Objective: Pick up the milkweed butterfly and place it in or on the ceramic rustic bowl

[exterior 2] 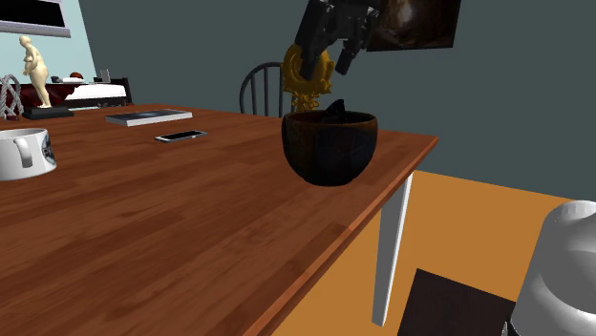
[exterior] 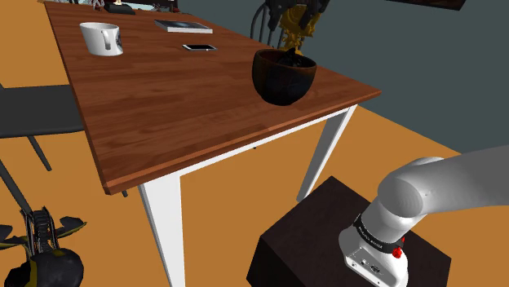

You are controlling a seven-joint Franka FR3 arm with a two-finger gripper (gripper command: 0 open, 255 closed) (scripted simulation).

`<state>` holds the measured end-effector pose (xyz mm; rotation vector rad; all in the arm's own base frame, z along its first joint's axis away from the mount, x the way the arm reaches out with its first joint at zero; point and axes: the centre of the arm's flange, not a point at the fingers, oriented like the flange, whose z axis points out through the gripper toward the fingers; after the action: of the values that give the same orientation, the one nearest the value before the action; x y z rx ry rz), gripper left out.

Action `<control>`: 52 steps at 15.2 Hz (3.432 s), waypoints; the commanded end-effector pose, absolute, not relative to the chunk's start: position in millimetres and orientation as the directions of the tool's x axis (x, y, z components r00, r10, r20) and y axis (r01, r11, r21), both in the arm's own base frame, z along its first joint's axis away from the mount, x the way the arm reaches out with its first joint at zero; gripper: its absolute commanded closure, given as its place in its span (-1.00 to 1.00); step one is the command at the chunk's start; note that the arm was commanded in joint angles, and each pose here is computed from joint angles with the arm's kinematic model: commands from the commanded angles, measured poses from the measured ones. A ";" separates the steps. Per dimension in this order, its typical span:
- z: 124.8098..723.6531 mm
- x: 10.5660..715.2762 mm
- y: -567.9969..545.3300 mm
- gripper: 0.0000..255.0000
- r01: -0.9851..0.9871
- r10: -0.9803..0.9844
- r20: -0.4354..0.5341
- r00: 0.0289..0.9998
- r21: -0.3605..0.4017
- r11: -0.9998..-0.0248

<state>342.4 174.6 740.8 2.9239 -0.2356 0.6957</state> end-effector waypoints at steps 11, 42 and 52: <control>740.8 342.4 174.6 1.00 -0.180 -0.122 0.456 0.882 0.087 -0.980; 648.1 357.9 135.9 1.00 -0.935 -0.917 0.378 0.126 -0.263 -0.237; 686.5 358.8 138.1 1.00 -0.936 -0.917 0.378 0.126 -0.262 -0.236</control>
<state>358.5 138.3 682.9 2.3278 -1.9166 0.7361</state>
